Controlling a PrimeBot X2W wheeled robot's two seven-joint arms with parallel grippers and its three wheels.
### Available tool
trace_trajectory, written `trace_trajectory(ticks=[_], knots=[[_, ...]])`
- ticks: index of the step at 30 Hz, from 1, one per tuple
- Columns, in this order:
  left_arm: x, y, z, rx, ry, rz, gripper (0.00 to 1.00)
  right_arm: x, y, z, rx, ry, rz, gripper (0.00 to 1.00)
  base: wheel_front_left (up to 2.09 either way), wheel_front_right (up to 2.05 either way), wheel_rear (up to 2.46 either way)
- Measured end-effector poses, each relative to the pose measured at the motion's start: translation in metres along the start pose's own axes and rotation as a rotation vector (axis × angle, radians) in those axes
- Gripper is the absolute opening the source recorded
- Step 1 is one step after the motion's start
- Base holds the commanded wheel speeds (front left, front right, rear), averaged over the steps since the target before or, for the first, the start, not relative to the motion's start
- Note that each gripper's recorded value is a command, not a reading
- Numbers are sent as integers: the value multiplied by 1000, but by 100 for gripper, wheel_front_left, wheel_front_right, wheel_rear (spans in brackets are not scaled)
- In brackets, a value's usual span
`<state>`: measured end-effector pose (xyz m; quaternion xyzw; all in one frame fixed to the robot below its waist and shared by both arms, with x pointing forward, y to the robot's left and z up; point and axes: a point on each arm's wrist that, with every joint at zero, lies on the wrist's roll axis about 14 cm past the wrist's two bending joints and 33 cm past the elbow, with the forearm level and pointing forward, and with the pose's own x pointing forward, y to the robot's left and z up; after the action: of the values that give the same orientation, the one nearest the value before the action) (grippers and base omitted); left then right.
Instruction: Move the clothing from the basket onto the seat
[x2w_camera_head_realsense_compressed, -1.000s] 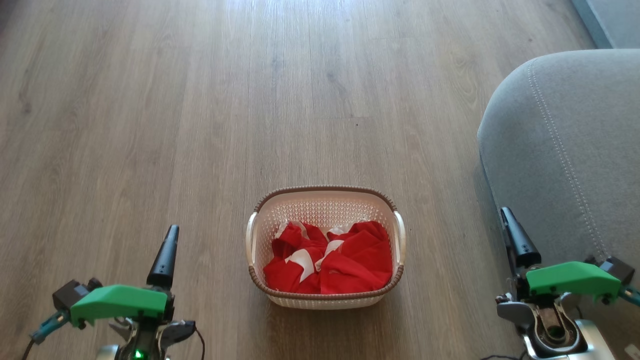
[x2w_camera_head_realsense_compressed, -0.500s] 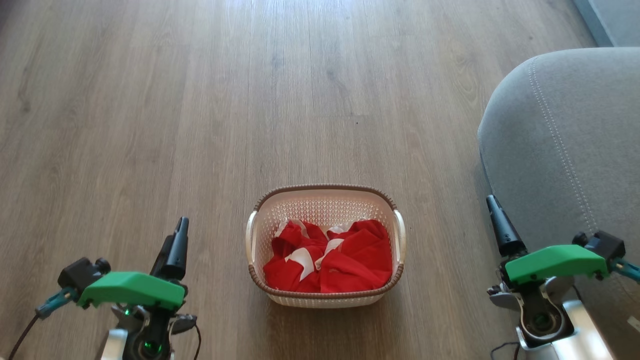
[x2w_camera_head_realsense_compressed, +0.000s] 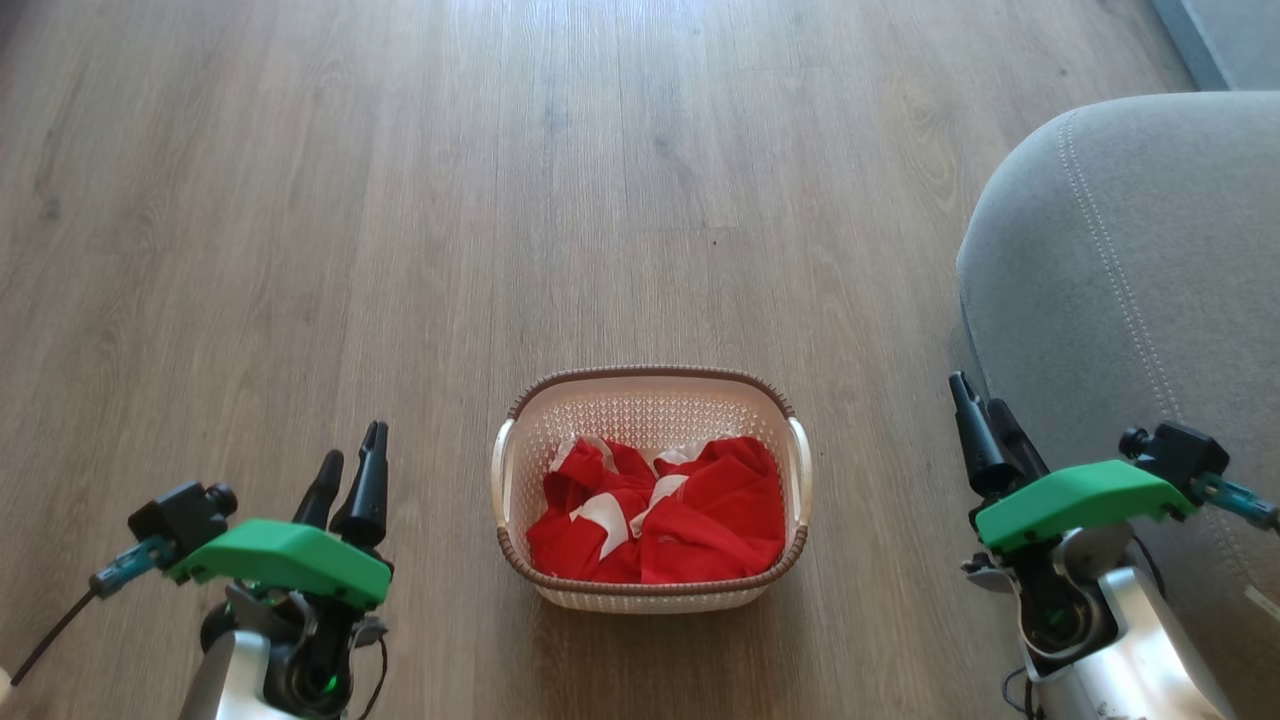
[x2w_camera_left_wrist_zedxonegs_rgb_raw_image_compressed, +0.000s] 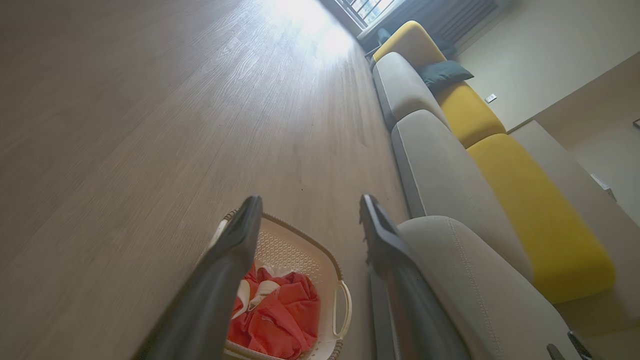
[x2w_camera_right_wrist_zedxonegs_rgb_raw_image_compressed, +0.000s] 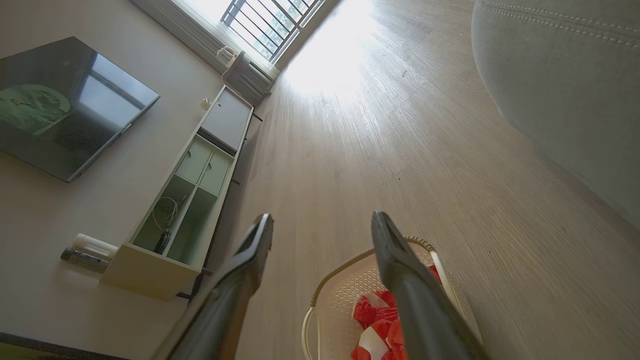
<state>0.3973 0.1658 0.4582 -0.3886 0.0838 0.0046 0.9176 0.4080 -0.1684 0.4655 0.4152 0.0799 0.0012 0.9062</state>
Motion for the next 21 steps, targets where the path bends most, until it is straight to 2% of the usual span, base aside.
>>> trace_trajectory(ticks=[21], knots=[[15, -8, 5, 306, -15, -24, 100, 18, 18, -3, -313, 16, 64, 100, 0, 0, 0]])
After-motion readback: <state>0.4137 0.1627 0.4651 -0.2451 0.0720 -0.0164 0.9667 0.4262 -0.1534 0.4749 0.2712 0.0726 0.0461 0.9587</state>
